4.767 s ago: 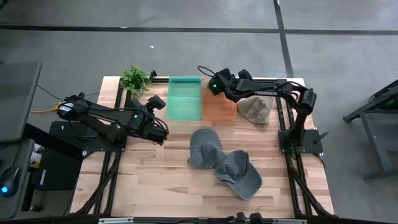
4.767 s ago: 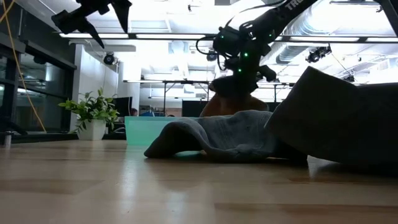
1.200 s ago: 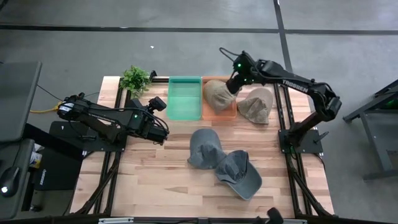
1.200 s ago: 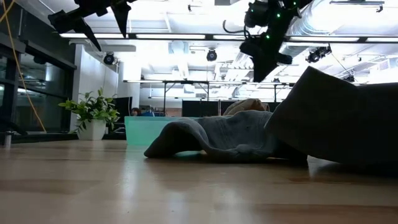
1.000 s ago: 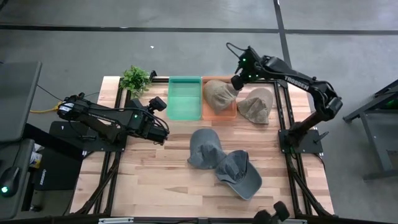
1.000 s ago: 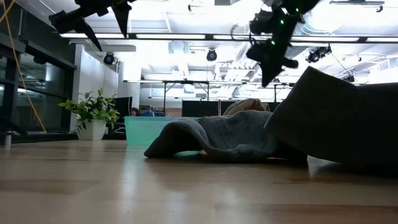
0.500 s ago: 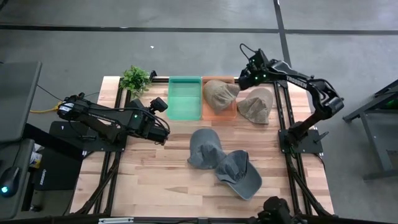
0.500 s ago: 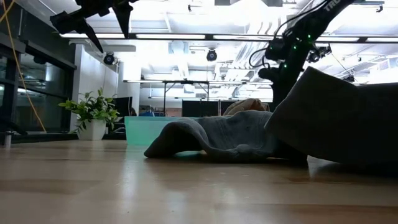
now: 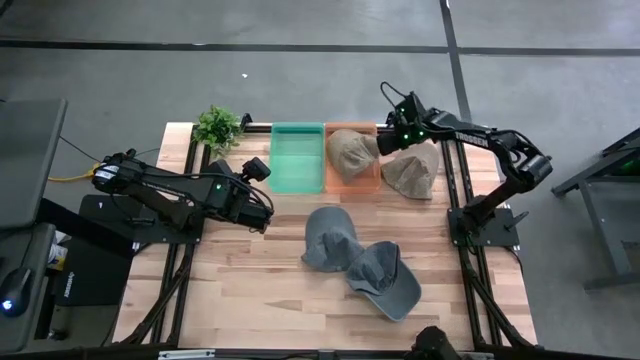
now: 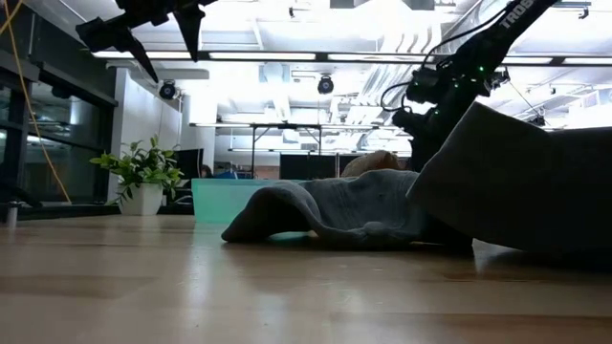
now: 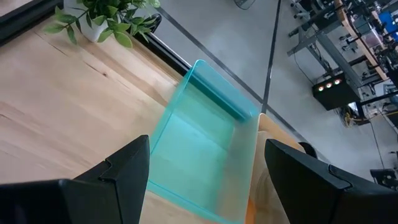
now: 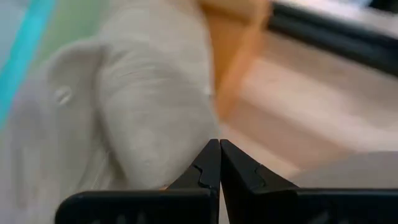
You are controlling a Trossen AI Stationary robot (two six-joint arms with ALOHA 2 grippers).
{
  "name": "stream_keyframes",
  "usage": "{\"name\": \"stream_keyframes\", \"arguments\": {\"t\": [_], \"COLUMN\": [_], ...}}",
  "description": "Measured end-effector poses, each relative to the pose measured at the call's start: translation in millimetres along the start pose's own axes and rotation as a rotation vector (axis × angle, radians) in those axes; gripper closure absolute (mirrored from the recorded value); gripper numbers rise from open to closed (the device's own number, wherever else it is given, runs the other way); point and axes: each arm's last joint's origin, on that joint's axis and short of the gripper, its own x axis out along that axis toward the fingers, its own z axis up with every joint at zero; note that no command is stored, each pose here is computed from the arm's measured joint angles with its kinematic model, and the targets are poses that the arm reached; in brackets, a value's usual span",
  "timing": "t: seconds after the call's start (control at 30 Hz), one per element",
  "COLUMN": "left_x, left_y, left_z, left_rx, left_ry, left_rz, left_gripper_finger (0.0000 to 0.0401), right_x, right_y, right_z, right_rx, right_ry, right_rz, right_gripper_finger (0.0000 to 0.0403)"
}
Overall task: Pick & Place hat
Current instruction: Put the bottom brown cap into the orange bin, then put the brown cap into the orange bin
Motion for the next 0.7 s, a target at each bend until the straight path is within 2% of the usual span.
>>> {"name": "stream_keyframes", "arguments": {"t": [0.4,0.7], "left_x": [0,0], "left_y": [0,0], "left_z": [0,-1], "left_rx": [0.003,0.0], "left_ry": [0.003,0.019], "left_rz": [0.004,0.021], "left_gripper_finger": [0.0126,0.0126], "right_x": [10,10], "right_y": [44,57], "right_z": [-21,-32], "right_rx": [-0.072,-0.074], "right_ry": [0.104,0.148], "right_rz": [0.126,0.094], "right_gripper_finger": [0.0403,0.0403]}}
